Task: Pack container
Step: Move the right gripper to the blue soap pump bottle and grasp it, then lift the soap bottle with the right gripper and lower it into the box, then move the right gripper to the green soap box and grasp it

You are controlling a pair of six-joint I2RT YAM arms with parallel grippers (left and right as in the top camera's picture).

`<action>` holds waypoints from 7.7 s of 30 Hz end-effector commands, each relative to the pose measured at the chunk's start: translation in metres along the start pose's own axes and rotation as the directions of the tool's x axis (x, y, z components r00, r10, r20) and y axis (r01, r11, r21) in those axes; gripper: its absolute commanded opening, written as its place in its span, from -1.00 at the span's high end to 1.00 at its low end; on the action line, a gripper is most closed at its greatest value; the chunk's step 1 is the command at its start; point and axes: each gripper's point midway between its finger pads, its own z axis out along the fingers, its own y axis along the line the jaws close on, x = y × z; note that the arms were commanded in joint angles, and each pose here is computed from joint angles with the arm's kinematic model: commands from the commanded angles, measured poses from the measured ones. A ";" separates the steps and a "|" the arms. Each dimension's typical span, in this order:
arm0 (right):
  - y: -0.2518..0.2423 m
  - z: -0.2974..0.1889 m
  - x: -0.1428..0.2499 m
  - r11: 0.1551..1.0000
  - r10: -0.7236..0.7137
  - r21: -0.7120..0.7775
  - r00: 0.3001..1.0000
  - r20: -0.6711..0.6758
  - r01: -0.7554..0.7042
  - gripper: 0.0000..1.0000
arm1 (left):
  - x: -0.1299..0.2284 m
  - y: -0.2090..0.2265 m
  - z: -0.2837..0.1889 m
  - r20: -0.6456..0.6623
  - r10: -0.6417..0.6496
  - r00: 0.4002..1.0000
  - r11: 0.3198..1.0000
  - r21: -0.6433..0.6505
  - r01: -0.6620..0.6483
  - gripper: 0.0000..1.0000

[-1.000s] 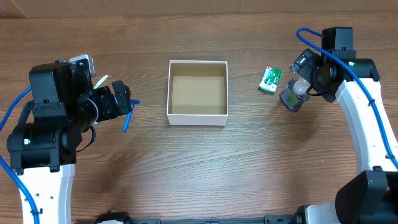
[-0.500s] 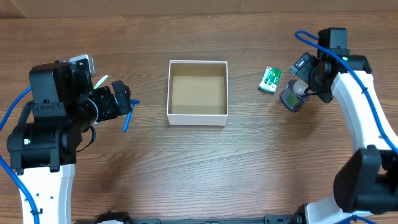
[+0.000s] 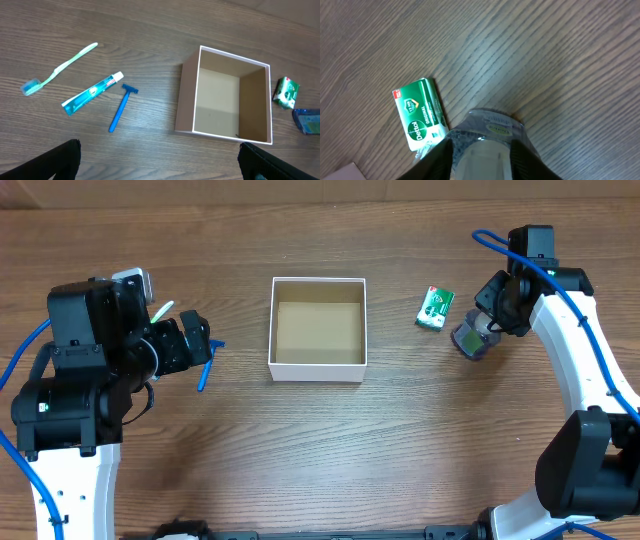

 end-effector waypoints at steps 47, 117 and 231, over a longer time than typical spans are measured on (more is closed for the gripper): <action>0.210 -0.227 0.061 0.597 -0.498 -0.303 0.640 0.585 0.742 0.93 | -0.003 0.004 -0.004 0.003 0.012 1.000 1.000 -0.024 -0.012 -1.00; 0.289 -0.120 0.151 0.569 -0.591 -0.326 0.651 0.476 0.755 -1.00 | -0.003 0.004 -0.004 0.004 0.013 1.000 1.000 -0.027 -0.013 -1.00; 0.112 0.056 0.010 0.943 -0.326 -0.076 0.944 -0.040 0.323 0.92 | -0.008 0.004 -0.004 0.024 0.016 1.000 1.000 -0.027 -0.015 -1.00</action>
